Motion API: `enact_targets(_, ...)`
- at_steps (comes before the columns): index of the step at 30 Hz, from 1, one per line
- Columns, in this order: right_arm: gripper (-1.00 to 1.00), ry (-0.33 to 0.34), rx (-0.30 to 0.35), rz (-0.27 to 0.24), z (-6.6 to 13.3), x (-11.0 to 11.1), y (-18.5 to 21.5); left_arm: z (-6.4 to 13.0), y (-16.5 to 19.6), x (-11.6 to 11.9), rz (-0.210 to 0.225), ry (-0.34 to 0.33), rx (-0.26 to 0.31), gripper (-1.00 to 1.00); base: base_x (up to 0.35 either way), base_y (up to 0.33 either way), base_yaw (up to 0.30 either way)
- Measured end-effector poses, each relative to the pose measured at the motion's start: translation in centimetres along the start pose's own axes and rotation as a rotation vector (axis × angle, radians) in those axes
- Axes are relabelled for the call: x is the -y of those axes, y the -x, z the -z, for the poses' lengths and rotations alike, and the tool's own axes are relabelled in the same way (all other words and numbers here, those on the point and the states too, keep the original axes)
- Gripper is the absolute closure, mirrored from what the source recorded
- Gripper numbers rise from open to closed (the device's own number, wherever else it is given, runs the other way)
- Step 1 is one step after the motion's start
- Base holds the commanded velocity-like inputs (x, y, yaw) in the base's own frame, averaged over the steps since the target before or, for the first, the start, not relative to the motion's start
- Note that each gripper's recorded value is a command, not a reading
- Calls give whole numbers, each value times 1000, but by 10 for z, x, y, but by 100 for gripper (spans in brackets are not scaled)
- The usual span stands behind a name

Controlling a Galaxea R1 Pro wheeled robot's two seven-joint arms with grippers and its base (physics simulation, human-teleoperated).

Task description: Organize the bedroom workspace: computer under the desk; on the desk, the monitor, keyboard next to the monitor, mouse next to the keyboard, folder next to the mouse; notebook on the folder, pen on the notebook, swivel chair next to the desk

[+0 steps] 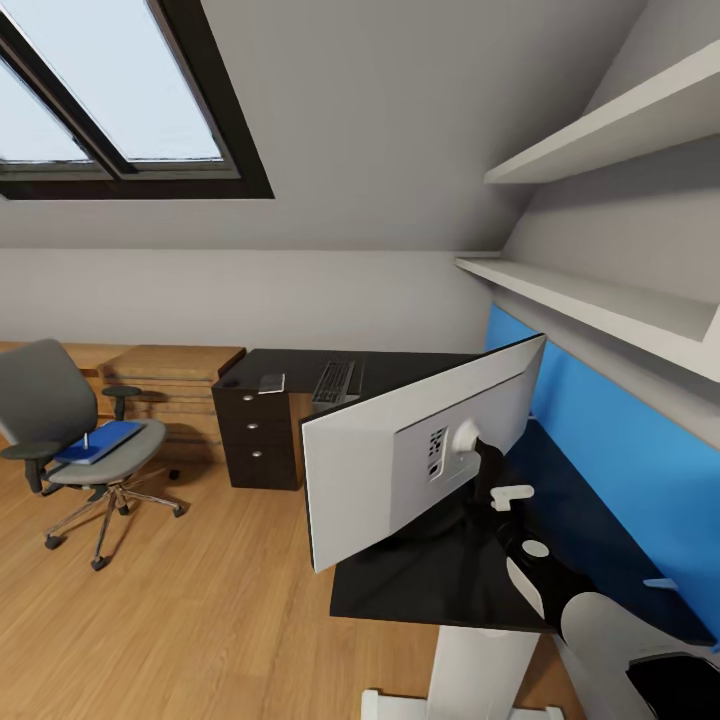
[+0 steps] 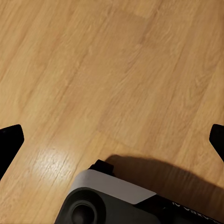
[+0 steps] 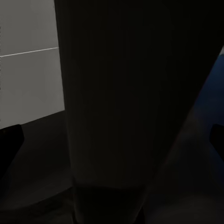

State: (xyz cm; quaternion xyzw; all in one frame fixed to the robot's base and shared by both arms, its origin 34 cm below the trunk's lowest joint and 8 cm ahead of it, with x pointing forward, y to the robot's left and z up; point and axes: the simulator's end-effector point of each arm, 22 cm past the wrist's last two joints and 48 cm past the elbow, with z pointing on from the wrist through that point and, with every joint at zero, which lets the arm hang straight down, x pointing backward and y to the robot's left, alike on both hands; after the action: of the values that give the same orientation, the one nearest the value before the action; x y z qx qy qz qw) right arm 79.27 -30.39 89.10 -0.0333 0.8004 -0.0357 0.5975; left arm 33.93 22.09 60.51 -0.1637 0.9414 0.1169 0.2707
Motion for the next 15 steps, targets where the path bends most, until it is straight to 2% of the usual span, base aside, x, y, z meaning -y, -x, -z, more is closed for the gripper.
enact_targets(3,-100,1,0,0,0,0,0,0,0,0,0,0,0,-100,0,0,0)
enact_targets(4,100,1,0,0,0,0,0,0,0,0,0,0,0,-100,0,0,0)
enact_targets(15,100,-4,0,-1,0,2,0,0,0,0,1,0,0,-100,0,0,0)
